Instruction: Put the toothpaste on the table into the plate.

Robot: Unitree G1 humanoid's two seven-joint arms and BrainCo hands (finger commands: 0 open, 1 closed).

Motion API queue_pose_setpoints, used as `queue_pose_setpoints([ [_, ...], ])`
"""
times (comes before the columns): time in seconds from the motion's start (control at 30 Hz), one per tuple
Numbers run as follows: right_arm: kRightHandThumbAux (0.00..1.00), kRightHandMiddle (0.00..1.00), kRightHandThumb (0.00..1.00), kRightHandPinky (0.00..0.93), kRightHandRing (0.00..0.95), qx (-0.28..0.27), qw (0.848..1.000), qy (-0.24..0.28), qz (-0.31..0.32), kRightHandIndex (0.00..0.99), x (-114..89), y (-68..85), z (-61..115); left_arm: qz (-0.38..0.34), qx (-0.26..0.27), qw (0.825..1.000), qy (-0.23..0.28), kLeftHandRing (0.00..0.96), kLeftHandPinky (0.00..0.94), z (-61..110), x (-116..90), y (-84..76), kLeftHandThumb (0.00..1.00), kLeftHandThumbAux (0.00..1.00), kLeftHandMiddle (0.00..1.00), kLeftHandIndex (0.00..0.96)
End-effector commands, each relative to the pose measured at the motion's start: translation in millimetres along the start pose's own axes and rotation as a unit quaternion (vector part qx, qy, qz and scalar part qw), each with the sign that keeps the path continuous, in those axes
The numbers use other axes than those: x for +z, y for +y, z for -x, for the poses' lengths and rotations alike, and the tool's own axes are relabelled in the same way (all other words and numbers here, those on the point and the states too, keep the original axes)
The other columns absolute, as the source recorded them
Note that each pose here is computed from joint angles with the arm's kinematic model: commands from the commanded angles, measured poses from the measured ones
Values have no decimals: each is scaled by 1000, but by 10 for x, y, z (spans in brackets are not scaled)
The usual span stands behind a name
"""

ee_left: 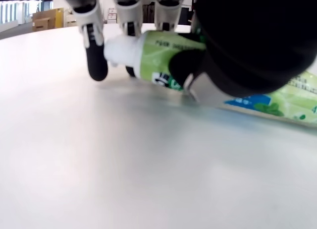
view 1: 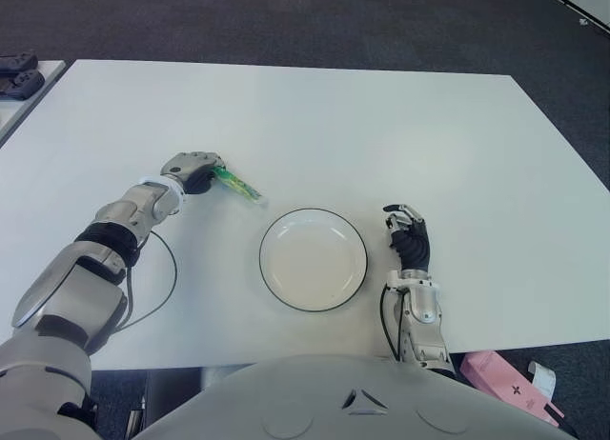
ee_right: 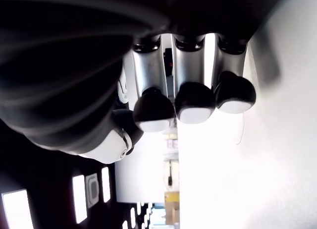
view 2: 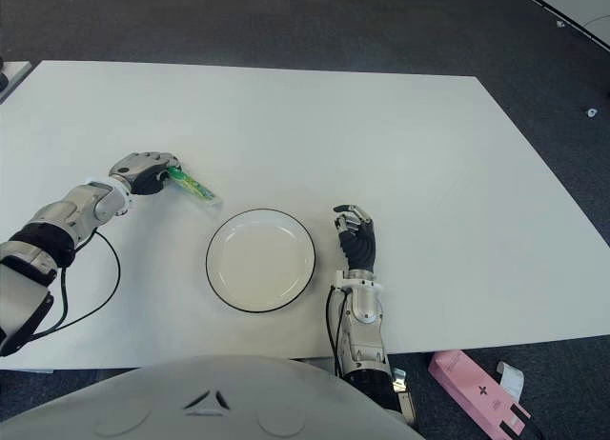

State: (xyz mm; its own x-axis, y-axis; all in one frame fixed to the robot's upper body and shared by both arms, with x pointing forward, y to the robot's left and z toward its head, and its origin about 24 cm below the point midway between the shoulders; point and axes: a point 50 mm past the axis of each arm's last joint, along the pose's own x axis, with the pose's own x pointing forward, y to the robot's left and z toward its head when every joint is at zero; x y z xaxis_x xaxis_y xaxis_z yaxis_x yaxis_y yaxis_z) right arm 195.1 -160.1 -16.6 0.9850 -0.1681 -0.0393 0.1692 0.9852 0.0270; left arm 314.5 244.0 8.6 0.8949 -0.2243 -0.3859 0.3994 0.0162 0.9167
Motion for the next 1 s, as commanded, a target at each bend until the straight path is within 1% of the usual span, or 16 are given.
queue_pose_setpoints([
  [0.03, 725, 900, 703, 863, 877, 4, 1000, 4, -1, 437, -17, 27, -22, 20, -39, 999, -8, 873, 824, 39, 36, -196, 749, 698, 892, 443],
  [0.33, 726, 884, 703, 854, 865, 3, 1000, 10, -3, 438, -27, 34, -43, 49, -20, 999, -10, 878, 833, 38, 20, -139, 749, 698, 897, 443],
  [0.5, 725, 885, 703, 862, 868, 1, 1000, 7, -5, 438, -23, 46, -52, 80, -4, 997, -17, 892, 866, 30, 4, -28, 747, 700, 916, 442],
  [0.63, 725, 892, 704, 872, 873, 3, 1000, 5, -5, 438, -17, 50, -53, 104, 8, 994, -20, 902, 888, 34, 0, 5, 745, 701, 933, 441],
  [0.73, 725, 894, 704, 868, 874, 6, 1000, 4, -6, 438, -13, 54, -60, 162, 36, 986, -23, 903, 893, 45, -14, 97, 743, 701, 941, 441],
  [0.87, 725, 891, 703, 860, 873, 10, 1000, 4, -7, 438, -12, 49, -70, 217, 61, 974, -29, 899, 891, 52, -12, 179, 744, 701, 935, 441],
  [1.0, 725, 887, 703, 859, 871, 12, 1000, 5, -6, 438, -18, 49, -83, 284, 88, 954, -41, 896, 885, 57, 4, 239, 746, 700, 926, 441],
])
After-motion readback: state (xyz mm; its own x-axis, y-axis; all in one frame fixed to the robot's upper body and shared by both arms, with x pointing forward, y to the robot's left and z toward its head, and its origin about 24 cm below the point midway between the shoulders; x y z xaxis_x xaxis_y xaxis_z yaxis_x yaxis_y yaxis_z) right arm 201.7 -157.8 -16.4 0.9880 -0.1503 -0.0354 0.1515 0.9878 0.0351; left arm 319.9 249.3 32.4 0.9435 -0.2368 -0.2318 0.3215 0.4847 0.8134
